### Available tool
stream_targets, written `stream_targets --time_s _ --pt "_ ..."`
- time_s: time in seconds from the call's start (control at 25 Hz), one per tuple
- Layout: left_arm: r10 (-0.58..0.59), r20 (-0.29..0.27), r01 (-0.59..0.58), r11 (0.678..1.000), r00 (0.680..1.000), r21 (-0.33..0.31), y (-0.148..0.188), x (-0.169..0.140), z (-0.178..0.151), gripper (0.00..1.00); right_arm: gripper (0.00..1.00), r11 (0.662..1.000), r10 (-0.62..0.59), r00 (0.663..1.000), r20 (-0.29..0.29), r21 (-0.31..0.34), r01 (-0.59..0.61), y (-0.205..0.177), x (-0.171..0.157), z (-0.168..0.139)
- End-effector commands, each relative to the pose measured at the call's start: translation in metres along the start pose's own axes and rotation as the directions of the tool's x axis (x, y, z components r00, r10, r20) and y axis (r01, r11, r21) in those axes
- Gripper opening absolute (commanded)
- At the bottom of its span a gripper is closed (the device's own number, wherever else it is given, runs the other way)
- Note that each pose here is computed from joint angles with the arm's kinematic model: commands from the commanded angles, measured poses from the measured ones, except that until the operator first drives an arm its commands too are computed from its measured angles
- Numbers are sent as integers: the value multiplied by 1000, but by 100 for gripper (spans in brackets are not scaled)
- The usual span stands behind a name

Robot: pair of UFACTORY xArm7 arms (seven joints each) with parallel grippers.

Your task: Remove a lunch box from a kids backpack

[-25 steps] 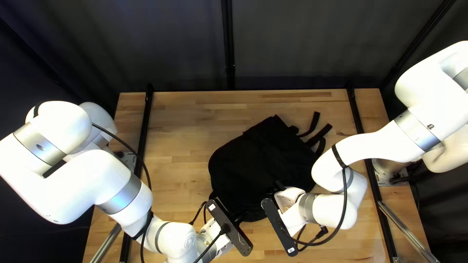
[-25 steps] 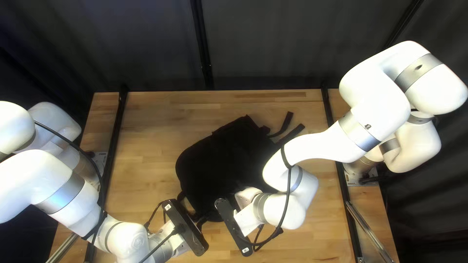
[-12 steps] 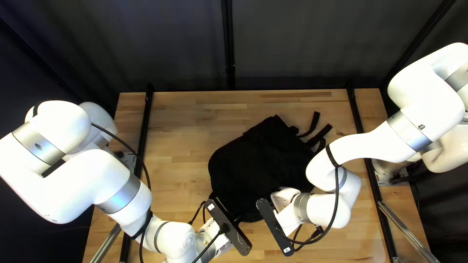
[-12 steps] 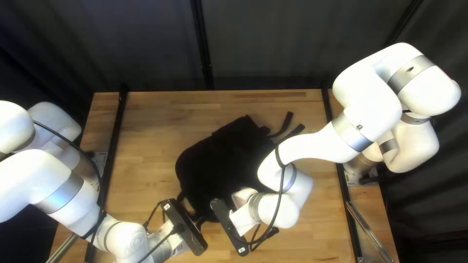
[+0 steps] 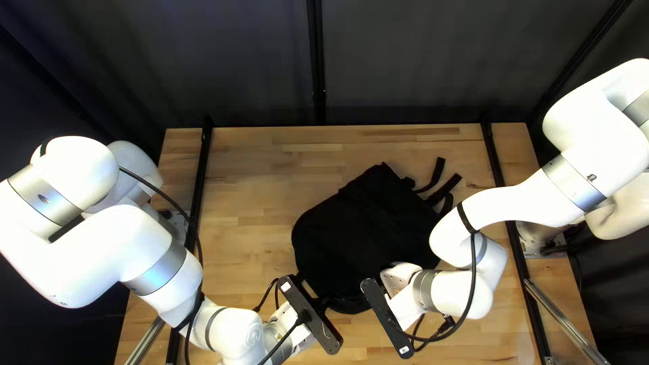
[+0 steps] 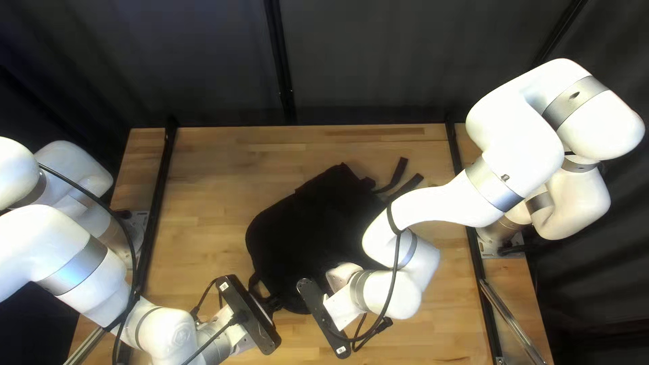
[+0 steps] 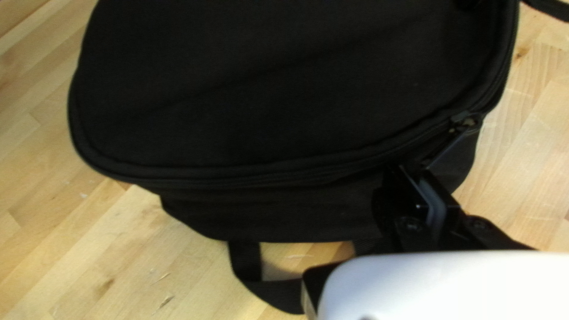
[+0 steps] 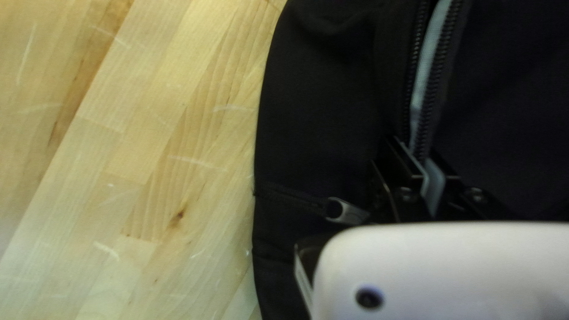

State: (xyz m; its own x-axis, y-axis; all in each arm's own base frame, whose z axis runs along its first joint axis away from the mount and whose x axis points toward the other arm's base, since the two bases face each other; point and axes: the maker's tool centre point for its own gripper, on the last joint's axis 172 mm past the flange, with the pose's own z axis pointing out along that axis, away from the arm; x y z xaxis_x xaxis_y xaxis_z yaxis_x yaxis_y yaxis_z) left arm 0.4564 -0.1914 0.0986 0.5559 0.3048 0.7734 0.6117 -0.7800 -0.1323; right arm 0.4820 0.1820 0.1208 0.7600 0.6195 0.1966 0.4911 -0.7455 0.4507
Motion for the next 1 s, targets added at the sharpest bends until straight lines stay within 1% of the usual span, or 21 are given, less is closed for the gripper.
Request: stream_targets --time_s 0.04,0.2,0.28,0.4,0.68,1.0 --pt "3 1 -3 1000 1000 3 -2 0 1 0 0 1000 -3 1000 2 3 3 -2 0 -3" --pt "6 10 -6 1000 1000 11 -9 0 4 0 0 1000 -9 1000 4 9 9 -5 -1 -4" --pt "0 29 0 1000 1000 19 -12 -2 7 0 0 1000 -10 1000 5 11 10 -6 -1 -4" --pt "-5 44 4 1000 999 26 -15 -3 7 0 0 1000 -12 1000 7 14 11 -8 -3 -4" --pt "-2 48 0 999 999 45 -31 -4 -1 0 0 1000 -11 1000 11 18 11 -13 -8 -6" --pt "4 49 -7 998 999 64 -44 -6 0 0 0 1000 -15 1000 14 21 14 -18 -13 -8"
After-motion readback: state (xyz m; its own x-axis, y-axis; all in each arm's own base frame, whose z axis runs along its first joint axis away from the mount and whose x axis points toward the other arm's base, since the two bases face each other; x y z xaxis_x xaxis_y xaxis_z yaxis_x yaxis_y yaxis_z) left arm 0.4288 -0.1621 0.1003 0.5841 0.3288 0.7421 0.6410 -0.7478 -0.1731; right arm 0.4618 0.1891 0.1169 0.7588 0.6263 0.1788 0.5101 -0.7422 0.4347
